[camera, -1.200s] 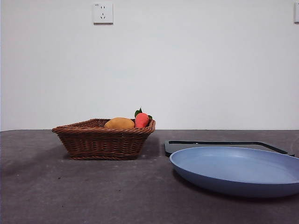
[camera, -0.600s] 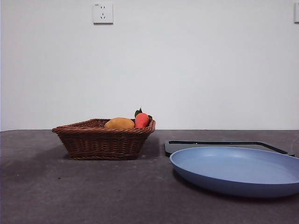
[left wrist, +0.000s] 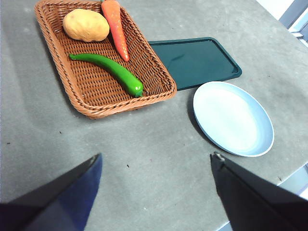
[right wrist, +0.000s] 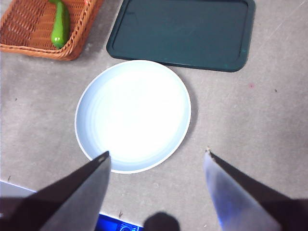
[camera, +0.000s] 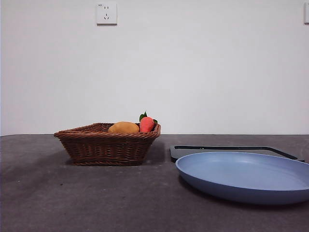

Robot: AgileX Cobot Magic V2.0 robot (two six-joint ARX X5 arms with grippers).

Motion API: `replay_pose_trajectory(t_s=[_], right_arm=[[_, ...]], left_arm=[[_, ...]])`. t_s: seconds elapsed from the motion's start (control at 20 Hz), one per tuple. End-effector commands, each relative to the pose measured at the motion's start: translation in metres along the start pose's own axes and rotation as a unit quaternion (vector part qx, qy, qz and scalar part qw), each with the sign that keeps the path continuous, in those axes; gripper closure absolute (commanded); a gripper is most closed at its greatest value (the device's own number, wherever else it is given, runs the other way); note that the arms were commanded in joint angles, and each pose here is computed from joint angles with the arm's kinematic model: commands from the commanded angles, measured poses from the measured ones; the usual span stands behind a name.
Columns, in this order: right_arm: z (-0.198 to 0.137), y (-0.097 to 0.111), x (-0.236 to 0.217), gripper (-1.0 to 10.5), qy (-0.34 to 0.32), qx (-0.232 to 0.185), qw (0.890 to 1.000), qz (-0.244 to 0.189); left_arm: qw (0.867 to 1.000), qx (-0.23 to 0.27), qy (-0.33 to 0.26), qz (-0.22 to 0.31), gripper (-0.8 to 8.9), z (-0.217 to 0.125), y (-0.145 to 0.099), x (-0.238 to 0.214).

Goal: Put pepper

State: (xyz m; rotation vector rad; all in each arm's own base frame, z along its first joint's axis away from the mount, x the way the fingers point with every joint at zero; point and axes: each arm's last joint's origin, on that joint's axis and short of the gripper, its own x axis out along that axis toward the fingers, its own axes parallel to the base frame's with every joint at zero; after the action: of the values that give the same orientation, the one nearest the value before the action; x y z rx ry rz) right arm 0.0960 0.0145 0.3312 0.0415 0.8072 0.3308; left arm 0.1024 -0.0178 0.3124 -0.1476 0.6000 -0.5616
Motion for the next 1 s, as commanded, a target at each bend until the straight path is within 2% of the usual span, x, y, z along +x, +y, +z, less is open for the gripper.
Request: replay_pose_trajectory(t_s=[0.05,0.25,0.45,0.75,1.0], right_arm=[[0.004,0.001,-0.003,6.0,-0.011,0.000,1.000,0.002],[0.006,0.000,0.000,6.0,-0.003,0.002,1.000,0.002],[0.016,-0.006,0.020,6.0,0.035,0.016,0.999,0.003],[0.041,-0.023,0.080,6.0,0.102,0.033,0.994,0.005],[0.049,-0.040,0.145,6.0,0.173,0.051,0.984,0.007]], left_arm=[[1.000,0.012,-0.010,-0.002,4.10,0.004,-0.002,-0.002],[1.000,0.012,-0.010,-0.003,4.11,0.004,-0.002,-0.002],[1.000,0.010,-0.010,-0.004,4.11,0.004,-0.002,-0.002],[1.000,0.010,-0.010,-0.004,4.11,0.004,-0.002,-0.002],[1.000,0.010,-0.010,-0.004,4.11,0.004,-0.002,-0.002]])
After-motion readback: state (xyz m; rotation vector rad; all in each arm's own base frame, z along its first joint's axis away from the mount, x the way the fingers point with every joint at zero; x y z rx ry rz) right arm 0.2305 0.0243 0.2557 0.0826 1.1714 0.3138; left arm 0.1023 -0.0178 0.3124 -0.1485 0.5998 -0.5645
